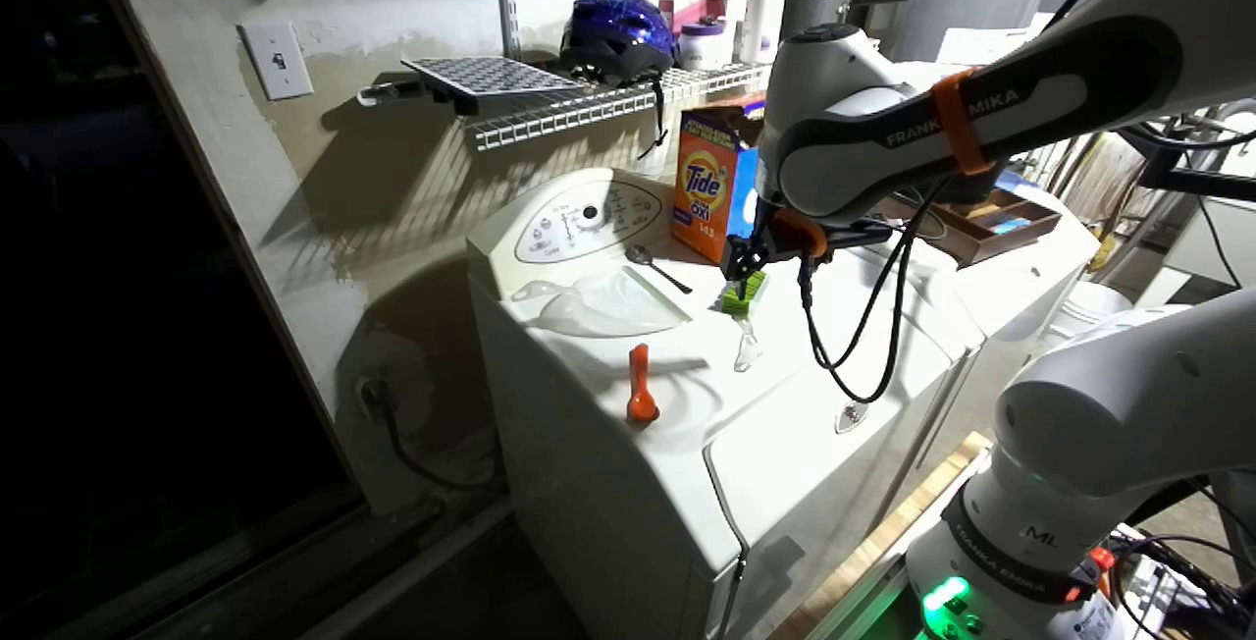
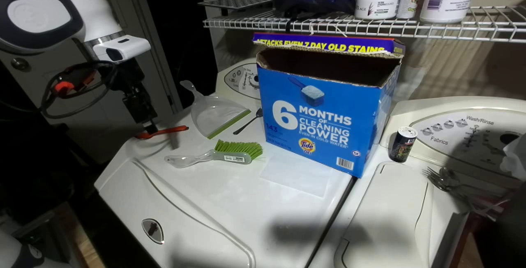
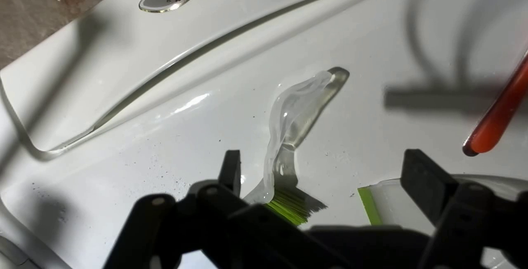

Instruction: Turn the hand broom over and make it stand on its bristles

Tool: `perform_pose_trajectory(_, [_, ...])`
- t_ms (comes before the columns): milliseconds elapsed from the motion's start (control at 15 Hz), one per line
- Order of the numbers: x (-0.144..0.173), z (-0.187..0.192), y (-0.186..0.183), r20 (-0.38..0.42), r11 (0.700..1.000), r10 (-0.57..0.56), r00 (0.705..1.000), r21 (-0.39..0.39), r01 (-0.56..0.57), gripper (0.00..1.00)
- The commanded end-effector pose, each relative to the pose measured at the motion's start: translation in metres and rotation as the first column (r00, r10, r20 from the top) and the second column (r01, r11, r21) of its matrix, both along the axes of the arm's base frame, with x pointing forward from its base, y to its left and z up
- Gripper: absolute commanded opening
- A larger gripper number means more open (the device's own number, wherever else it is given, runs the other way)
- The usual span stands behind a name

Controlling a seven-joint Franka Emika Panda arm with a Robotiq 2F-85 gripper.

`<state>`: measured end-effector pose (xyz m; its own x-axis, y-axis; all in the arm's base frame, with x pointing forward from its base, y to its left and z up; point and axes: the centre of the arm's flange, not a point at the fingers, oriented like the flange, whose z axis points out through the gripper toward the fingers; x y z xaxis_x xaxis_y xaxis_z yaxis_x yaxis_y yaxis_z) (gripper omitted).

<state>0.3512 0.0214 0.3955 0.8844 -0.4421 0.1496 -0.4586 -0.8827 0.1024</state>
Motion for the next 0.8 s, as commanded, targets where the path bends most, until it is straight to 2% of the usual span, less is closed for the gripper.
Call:
perform_pose_trajectory(0, [0.004,-0.002,0.0,-0.024,1.0,0.01,1.0,0.014,-0.01,1.0])
perform_pose_trajectory(333, [0.018,-0.026,-0.006,-0.055,0.997,-0.071,0.996,0.009,0.072,1.0])
perform_pose_trajectory(733, [0.025,-0.034,-0.002,0.031,0.997,-0.078,0.996,-0.007,0.078,1.0])
